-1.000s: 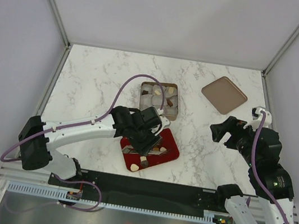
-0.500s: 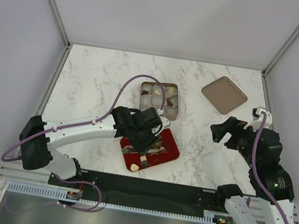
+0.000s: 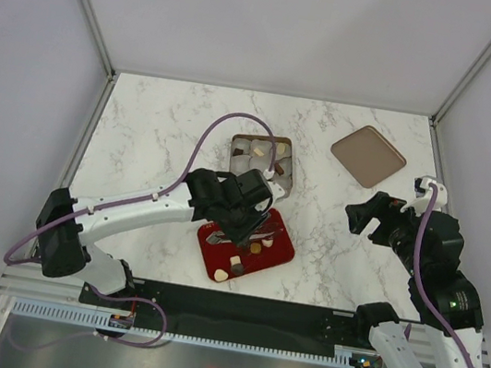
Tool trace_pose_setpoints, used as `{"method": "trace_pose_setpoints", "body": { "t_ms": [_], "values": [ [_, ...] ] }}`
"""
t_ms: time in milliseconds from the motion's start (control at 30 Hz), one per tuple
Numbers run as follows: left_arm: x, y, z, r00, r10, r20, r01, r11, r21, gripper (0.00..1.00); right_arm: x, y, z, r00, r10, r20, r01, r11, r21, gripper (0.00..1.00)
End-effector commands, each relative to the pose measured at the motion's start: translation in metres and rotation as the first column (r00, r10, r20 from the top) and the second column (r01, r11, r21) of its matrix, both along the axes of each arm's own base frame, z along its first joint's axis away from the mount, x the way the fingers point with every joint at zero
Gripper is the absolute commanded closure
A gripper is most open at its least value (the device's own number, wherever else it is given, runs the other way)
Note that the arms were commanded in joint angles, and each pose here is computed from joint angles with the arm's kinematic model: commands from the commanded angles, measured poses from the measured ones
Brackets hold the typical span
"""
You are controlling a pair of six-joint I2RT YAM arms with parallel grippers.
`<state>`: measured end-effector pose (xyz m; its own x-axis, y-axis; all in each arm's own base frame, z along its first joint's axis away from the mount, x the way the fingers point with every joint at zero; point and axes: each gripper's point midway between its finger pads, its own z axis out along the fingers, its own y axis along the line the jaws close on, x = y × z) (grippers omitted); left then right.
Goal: Pack the chocolate
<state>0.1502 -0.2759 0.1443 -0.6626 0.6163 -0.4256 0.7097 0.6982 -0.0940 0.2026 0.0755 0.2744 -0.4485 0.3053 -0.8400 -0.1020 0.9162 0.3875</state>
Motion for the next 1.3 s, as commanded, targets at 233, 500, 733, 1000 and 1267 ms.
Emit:
{"method": "trace_pose_setpoints", "body": {
  "t_ms": [233,500,733,1000,1267],
  "values": [
    [0.020,-0.014,0.030,0.995,0.069,0.066,-0.068,0.997,-0.026,0.58,0.001,-0.007,0.019,0.998,-0.035,0.057,0.035,0.999,-0.004,0.06],
    [0.009,-0.008,0.025,0.999,0.039,0.031,-0.039,0.999,-0.008,0.51,0.000,-0.010,0.020,0.997,-0.042,0.064,0.043,0.999,-0.017,0.06],
    [-0.006,0.001,0.011,1.000,0.008,-0.021,-0.008,1.000,0.018,0.50,0.000,-0.010,0.018,0.997,-0.043,0.058,0.044,0.999,-0.018,0.06],
    [-0.013,-0.002,0.001,0.999,-0.016,-0.041,0.017,0.999,0.034,0.49,-0.001,-0.009,0.018,0.997,-0.040,0.059,0.041,0.999,-0.011,0.06],
    [-0.015,0.001,-0.005,0.999,-0.010,-0.039,0.012,0.999,0.045,0.49,-0.002,-0.009,0.017,0.998,-0.038,0.055,0.039,0.999,-0.004,0.06]
  ]
}}
